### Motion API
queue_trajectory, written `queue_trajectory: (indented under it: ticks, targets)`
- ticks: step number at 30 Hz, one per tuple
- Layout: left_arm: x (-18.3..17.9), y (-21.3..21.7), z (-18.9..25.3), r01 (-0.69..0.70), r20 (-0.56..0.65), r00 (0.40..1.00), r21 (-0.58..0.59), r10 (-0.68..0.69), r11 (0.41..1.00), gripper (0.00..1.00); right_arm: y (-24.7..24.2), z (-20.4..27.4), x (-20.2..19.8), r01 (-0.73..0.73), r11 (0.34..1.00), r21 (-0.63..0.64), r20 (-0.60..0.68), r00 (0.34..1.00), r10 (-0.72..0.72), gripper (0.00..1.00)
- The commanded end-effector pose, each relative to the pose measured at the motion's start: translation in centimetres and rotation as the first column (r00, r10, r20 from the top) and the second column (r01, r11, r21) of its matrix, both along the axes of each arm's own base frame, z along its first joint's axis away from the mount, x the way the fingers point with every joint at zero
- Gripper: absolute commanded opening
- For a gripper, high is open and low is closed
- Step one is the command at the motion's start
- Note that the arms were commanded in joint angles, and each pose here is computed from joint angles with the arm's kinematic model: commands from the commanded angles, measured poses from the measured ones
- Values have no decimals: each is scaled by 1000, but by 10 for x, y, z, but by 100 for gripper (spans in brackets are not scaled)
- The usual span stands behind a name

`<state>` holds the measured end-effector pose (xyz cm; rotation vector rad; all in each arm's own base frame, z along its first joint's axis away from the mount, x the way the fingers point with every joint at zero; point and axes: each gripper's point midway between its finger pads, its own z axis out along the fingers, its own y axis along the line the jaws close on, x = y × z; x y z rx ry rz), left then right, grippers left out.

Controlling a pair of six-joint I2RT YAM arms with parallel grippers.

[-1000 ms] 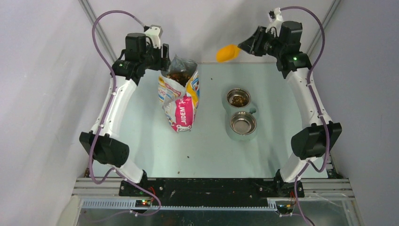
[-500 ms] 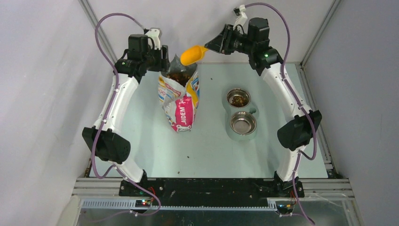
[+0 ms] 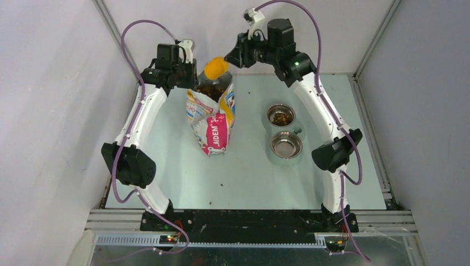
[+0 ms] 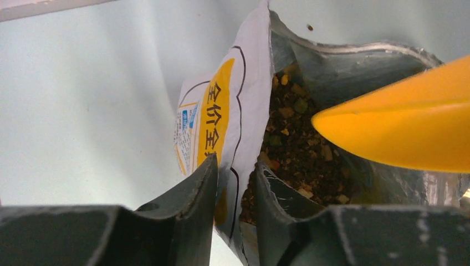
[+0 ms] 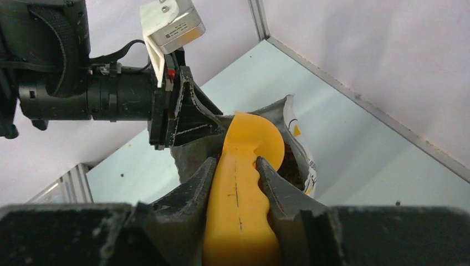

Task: Serve the pet food

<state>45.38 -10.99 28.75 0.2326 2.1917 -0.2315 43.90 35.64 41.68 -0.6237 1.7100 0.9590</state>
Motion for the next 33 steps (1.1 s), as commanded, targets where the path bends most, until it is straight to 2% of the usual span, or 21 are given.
queue_trajectory:
  ticks: [1, 9, 12, 21, 28, 33]
  targets:
    - [-1, -8, 15, 43, 23, 999, -35, -42, 998, 31, -3, -15, 16, 60, 992, -107, 51, 997, -55, 0]
    - [-5, -13, 19, 50, 36, 998, -73, -47, 996, 6, 16, -51, 12, 18, 975, -220, 76, 997, -1, 0]
    - [-2, -17, 25, 53, 50, 998, -97, -49, 994, 0, 29, -66, 20, 21, 972, -233, 74, 997, -4, 0]
    - [-7, -36, 34, 105, 56, 994, -203, -95, 974, 0, 52, -98, 35, 54, 957, -285, 132, 991, -16, 0]
    - [-10, -38, 32, 109, 45, 994, -212, -101, 971, 0, 58, -127, 39, 53, 914, -401, 208, 978, 34, 0]
    - [-14, -38, 30, 116, 36, 993, -214, -111, 970, 0, 61, -169, 28, 5, 864, -503, 155, 984, 85, 0]
